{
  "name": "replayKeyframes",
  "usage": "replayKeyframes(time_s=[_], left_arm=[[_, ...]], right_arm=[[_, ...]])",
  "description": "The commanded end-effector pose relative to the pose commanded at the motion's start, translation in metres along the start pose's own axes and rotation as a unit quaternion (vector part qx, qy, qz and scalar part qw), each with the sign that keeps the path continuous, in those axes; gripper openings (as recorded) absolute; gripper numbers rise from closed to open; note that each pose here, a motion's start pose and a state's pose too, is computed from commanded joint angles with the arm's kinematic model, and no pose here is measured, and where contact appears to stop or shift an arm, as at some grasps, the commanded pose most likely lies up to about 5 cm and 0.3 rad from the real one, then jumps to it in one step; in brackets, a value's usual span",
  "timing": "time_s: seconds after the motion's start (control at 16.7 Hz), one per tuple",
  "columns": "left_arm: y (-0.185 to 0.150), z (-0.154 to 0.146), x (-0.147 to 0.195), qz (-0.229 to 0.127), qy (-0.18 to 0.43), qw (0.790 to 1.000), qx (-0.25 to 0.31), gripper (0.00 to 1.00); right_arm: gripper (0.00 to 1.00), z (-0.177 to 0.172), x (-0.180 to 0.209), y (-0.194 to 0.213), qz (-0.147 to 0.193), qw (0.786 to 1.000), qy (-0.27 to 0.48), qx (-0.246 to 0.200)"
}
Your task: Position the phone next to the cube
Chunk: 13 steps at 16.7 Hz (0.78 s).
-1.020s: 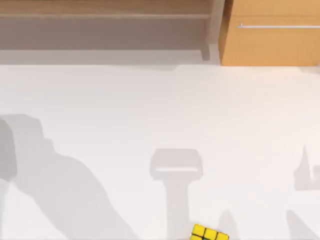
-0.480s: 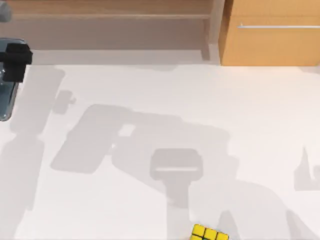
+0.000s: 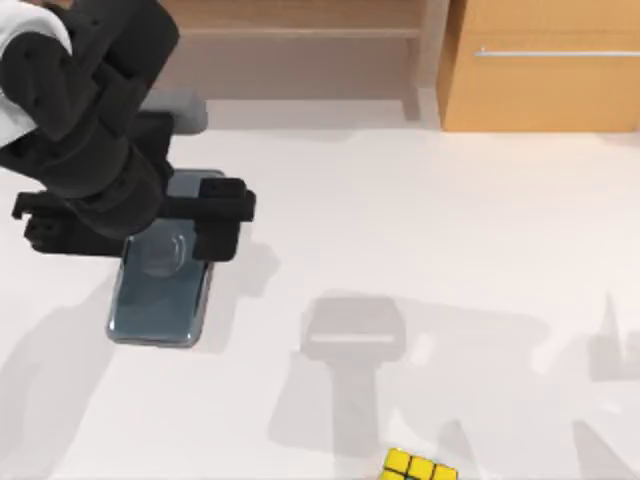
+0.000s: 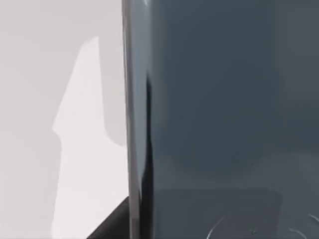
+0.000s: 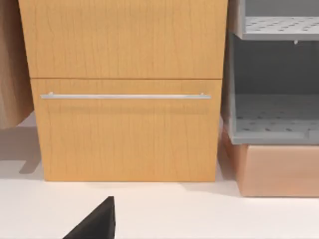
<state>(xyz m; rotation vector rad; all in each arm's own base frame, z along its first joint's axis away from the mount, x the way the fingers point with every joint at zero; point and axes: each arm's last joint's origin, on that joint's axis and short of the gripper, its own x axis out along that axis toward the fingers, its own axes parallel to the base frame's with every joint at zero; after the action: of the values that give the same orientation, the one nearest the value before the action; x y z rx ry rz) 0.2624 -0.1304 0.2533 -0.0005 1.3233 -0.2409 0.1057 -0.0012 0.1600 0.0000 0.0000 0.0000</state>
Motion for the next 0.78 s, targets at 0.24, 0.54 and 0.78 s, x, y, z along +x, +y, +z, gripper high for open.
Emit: replayKeyframes(time_s=[0.24, 0.54, 0.78], left_arm=[[-0.046, -0.046, 0.021, 0.007, 0.051, 0.998, -0.024, 0.00], [-0.074, -0.099, 0.046, 0.048, 0.098, 0.993, -0.053, 0.00], [-0.081, -0.123, 0.057, 0.075, 0.112, 0.989, -0.067, 0.00]], right_arm=[[1.00, 0.000, 0.000, 0.000, 0.000, 1.000, 0.000, 0.000], [1.00, 0.000, 0.000, 0.000, 0.000, 1.000, 0.000, 0.000], [1.00, 0.000, 0.000, 0.000, 0.000, 1.000, 0.000, 0.000]])
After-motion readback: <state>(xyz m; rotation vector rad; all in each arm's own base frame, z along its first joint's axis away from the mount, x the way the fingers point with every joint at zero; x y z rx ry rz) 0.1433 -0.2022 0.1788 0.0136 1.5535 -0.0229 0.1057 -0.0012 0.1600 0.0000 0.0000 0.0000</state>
